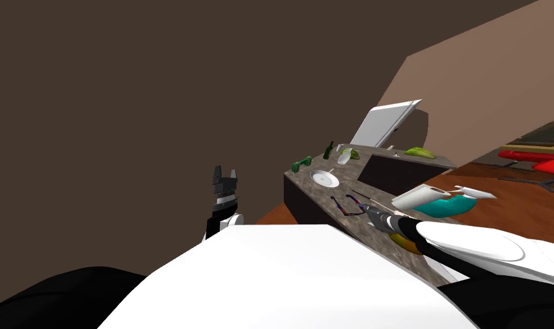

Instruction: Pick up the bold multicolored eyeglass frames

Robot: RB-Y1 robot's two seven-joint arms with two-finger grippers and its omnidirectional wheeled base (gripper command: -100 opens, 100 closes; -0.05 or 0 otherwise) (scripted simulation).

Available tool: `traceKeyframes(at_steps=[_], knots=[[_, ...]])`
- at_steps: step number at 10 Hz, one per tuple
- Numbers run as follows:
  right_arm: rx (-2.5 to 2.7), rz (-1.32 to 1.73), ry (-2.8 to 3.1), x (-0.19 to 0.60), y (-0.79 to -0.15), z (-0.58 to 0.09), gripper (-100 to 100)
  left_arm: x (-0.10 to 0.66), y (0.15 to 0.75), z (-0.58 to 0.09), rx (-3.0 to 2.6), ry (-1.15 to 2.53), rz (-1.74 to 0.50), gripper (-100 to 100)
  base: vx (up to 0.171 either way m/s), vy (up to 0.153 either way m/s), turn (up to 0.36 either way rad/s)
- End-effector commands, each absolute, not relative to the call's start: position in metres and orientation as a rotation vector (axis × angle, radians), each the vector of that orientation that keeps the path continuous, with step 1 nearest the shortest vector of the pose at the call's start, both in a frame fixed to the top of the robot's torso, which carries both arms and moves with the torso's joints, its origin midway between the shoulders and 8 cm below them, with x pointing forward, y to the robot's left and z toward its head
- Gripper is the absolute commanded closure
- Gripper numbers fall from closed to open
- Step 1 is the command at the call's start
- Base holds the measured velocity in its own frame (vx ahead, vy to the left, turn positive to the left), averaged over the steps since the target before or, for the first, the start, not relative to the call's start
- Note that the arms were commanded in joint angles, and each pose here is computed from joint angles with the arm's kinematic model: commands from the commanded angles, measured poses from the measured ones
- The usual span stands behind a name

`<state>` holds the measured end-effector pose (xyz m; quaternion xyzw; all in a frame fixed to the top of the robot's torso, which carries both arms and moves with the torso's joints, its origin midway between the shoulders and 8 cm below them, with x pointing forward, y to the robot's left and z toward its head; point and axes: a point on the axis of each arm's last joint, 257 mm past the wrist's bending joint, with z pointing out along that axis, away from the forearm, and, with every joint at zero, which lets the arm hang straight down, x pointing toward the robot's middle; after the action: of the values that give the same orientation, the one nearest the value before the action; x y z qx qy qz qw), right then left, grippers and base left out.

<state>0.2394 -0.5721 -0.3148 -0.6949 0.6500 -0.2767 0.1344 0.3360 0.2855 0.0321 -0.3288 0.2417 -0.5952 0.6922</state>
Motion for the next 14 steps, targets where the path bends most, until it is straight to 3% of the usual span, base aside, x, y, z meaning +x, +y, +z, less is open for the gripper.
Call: traceKeyframes(at_steps=[1,6,7,11,12,13,14], knots=[[-2.009,-0.804,1.892,0.239,-0.573,-0.316,-100,0.336,0.286,0.032,-0.735,0.54,-1.33,0,-0.027,-0.003,-0.023],[-1.938,-0.827,1.987,0.227,-0.597,-0.323,-100,0.336,0.286,0.032,-0.735,0.54,-1.33,0,-0.06,0.007,0.19],[-1.938,-0.826,1.989,0.227,-0.597,-0.324,100,0.336,0.286,0.032,-0.735,0.54,-1.33,0,-0.005,0.001,-0.001],[-1.938,-0.826,1.989,0.227,-0.597,-0.324,100,0.336,0.286,0.032,-0.735,0.54,-1.33,0,0.0,0.0,0.0],[-1.938,-0.826,1.989,0.227,-0.597,-0.324,0,0.336,0.286,0.032,-0.735,0.54,-1.33,0,0.0,0.0,0.0],[-1.953,-0.82,1.97,0.23,-0.593,-0.323,100,0.336,0.286,0.032,-0.735,0.54,-1.33,0,0.034,-0.011,-0.203],[-1.972,-0.815,1.944,0.233,-0.586,-0.321,100,0.336,0.286,0.032,-0.735,0.54,-1.329,0,0.073,-0.01,-0.309]])
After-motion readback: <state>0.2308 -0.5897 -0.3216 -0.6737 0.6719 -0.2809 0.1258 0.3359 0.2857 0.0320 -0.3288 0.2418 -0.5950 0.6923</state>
